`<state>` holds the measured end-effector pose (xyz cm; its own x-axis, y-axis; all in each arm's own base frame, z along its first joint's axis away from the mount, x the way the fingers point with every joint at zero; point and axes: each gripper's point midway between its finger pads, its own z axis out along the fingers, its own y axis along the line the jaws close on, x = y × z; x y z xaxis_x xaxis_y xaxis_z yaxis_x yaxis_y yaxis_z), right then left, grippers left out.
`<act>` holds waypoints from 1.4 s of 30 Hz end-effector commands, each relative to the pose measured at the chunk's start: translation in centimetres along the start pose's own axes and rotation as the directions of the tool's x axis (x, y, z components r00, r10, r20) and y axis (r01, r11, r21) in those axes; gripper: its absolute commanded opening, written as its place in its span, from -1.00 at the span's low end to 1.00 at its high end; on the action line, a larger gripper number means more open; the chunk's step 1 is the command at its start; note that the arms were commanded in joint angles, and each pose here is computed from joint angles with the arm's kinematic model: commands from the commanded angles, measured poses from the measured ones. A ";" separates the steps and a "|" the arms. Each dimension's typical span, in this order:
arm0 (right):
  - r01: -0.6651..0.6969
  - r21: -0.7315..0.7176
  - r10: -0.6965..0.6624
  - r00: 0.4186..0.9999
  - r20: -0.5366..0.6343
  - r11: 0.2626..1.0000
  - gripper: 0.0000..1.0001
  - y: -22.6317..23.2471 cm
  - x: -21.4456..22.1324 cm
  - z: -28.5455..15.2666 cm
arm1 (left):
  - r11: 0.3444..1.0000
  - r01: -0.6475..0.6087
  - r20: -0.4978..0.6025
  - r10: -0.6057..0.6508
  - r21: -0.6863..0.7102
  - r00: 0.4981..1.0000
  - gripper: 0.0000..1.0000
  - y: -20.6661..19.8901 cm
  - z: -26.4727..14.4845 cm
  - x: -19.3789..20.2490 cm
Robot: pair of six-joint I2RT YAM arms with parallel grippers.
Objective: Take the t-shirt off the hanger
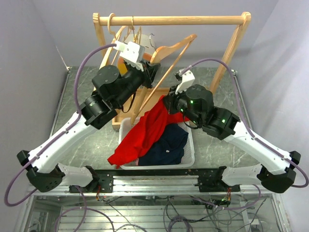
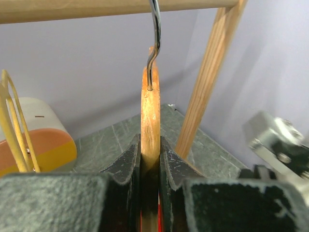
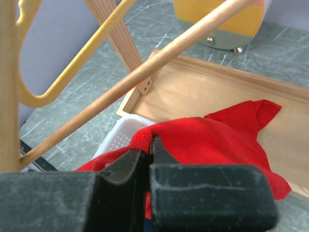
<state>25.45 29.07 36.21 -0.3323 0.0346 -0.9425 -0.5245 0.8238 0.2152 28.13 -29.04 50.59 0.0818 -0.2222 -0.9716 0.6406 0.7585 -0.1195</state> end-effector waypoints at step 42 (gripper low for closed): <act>-0.024 0.128 0.018 0.999 0.044 0.991 -1.00 -3.1 -1.2 -5.8 | 0.962 0.086 0.084 -0.066 -0.258 0.994 -0.39 8.8 10.8 1.1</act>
<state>22.72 24.14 34.85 -0.3600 0.0240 -0.9326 -0.4336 0.8808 0.1900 43.02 -31.04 47.88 0.0373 -0.2184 -0.9751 0.4225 0.8877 -0.1827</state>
